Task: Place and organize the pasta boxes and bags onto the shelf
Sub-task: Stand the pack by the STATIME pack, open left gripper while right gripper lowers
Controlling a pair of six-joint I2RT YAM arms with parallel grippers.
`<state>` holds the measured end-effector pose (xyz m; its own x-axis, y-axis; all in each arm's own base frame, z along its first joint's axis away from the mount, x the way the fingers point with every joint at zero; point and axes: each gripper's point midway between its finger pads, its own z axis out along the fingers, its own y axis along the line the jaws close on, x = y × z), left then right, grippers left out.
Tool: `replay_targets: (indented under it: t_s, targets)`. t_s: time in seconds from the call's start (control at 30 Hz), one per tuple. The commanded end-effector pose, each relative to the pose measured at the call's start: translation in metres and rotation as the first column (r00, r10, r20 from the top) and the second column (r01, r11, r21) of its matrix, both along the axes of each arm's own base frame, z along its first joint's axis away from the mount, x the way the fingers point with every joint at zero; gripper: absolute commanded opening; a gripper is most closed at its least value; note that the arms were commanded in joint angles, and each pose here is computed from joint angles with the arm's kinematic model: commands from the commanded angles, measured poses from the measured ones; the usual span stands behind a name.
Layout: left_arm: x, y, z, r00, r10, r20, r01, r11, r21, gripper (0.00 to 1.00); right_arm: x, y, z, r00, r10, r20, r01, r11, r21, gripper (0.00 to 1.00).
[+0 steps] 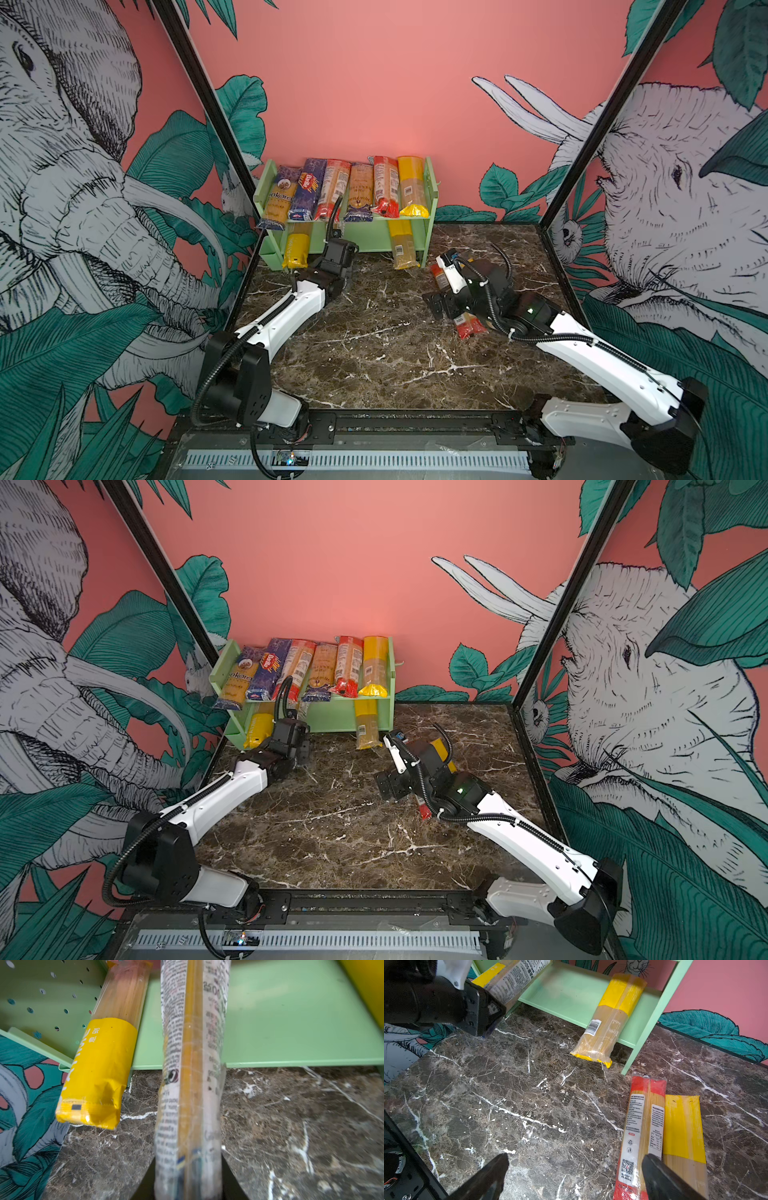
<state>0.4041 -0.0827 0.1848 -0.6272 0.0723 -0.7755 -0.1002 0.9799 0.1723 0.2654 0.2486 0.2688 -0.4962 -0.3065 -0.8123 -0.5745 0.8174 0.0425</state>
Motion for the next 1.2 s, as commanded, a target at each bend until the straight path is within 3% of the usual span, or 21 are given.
replay_targets:
  t_s: [0.0,0.57,1.17]
  targets:
    - [0.032,0.004,0.064,0.970,0.044,0.238,-0.028,0.997,-0.071,0.00,0.008,-0.004,0.013,0.999,-0.018,0.037,0.019,1.000,-0.008,0.99]
    - [0.078,0.032,0.060,0.959,0.078,0.273,-0.064,0.996,-0.058,0.00,0.012,-0.009,0.011,0.999,-0.044,0.007,0.044,0.999,-0.029,0.99]
    - [0.101,0.051,0.048,0.961,0.094,0.259,-0.088,0.996,-0.033,0.00,0.014,-0.009,0.017,0.998,-0.055,-0.013,0.054,0.997,-0.046,0.99]
